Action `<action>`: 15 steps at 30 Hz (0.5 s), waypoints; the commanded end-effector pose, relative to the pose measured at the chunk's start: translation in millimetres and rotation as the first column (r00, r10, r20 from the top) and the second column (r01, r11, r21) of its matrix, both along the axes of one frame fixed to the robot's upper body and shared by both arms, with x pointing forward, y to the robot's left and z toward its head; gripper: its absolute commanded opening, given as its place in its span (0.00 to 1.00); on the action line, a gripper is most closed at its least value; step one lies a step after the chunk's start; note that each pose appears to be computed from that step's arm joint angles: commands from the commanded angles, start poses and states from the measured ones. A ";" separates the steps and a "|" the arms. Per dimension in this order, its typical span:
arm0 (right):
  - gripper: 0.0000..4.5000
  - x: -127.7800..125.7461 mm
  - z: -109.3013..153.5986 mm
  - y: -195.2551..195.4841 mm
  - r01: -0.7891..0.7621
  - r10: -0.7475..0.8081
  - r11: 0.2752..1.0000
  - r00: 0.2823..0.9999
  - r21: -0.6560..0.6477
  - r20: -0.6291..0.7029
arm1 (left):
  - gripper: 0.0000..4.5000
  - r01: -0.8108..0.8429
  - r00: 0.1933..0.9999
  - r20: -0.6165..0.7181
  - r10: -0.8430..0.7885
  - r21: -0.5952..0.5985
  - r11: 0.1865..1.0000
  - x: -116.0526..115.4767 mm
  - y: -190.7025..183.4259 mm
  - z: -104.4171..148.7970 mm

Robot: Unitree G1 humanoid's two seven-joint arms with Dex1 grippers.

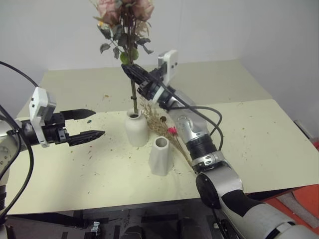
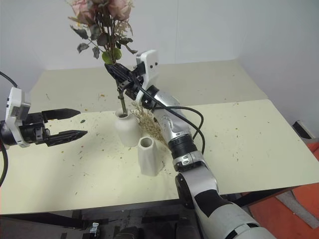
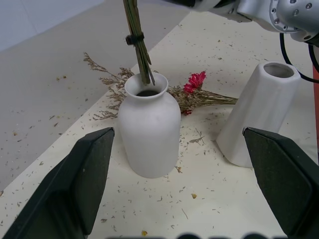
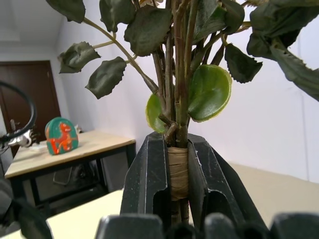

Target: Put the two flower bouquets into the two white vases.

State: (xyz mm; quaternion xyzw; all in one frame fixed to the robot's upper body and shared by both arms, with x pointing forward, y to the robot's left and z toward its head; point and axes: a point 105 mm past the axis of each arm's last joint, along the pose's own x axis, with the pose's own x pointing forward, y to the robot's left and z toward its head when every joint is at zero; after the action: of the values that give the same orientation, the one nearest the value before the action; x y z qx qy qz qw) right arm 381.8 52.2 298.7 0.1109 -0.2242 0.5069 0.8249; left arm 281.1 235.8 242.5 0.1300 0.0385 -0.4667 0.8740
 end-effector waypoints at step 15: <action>0.05 -10.0 -25.4 13.2 -0.027 0.031 0.998 0.997 -0.055 0.068 | 1.00 -0.001 0.999 0.042 0.001 0.012 1.000 -3.6 -0.4 10.5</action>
State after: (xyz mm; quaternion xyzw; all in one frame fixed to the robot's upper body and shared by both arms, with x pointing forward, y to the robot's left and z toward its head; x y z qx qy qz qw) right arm 380.9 55.6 269.4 0.0694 -0.2174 0.5187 0.8239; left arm 281.5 236.2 242.0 0.1300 0.0390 -0.4638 0.8755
